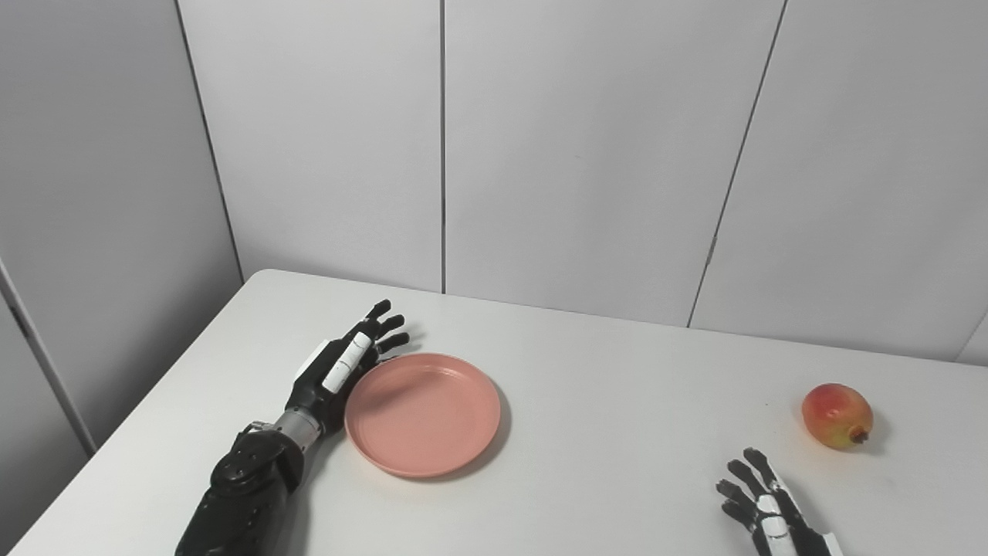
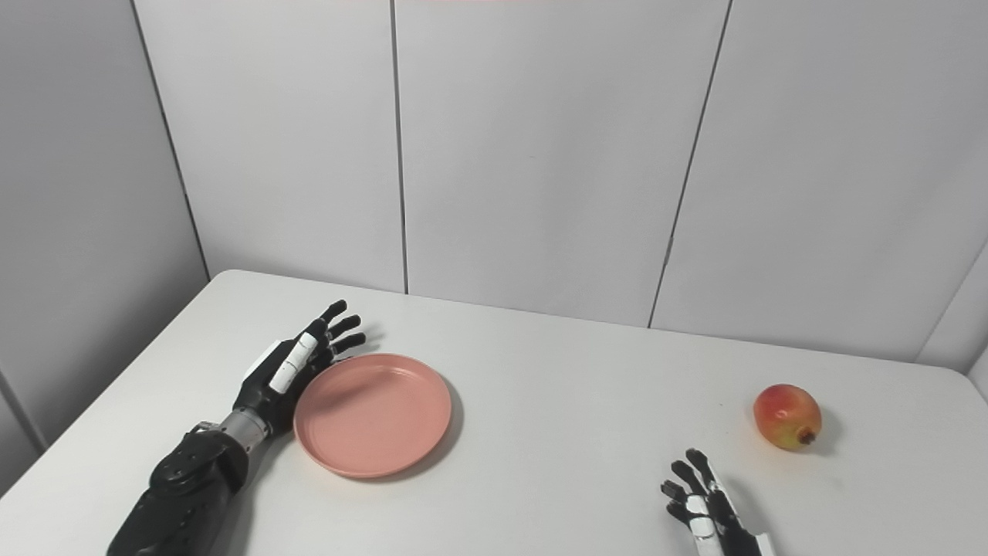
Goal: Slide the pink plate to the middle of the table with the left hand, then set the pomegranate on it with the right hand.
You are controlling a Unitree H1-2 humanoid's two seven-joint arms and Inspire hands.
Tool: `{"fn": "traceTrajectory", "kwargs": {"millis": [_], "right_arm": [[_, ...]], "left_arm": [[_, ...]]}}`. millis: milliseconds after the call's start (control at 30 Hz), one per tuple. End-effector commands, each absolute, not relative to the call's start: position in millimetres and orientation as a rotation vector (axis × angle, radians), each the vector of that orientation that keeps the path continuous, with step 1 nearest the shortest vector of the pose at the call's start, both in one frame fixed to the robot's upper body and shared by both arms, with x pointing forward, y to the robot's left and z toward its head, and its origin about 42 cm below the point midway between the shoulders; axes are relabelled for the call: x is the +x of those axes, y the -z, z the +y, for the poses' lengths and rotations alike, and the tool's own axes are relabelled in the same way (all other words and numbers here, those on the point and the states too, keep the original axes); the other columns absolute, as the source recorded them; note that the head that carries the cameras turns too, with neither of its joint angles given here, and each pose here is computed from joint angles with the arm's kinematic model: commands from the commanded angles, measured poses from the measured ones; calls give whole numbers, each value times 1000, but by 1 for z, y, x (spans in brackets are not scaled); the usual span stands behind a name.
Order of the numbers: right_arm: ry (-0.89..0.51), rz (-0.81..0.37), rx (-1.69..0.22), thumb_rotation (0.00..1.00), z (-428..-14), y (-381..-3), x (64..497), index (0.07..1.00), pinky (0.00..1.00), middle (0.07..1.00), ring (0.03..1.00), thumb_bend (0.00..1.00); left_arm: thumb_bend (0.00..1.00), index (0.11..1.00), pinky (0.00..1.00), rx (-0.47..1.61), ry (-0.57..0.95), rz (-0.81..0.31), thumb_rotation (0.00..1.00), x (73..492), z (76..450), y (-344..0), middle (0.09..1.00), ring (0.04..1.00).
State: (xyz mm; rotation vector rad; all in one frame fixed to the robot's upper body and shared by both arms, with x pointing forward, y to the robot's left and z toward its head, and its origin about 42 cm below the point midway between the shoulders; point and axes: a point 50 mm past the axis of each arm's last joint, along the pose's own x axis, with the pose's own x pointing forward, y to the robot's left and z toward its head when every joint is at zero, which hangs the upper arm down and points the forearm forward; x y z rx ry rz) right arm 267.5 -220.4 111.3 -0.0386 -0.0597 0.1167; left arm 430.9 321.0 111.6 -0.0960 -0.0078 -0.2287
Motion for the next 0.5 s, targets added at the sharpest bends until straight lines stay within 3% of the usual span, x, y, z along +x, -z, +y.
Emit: {"fn": "traceTrajectory", "kwargs": {"millis": [0,267,467], "right_arm": [[-123,-74,-22,937,-216,-111,269,924,854,897,845,732],[-128,-76,-20,932,-213,-111,270,922,849,894,840,713],[-128,-80,-18,924,-210,-112,271,919,844,890,834,690]], "left_arm": [[1000,976,788,-106,259,-7,710,434,308,-112,941,901],[998,969,784,-114,222,3,706,435,283,-112,933,884],[912,976,745,-91,192,3,729,436,260,-113,914,864]]}}
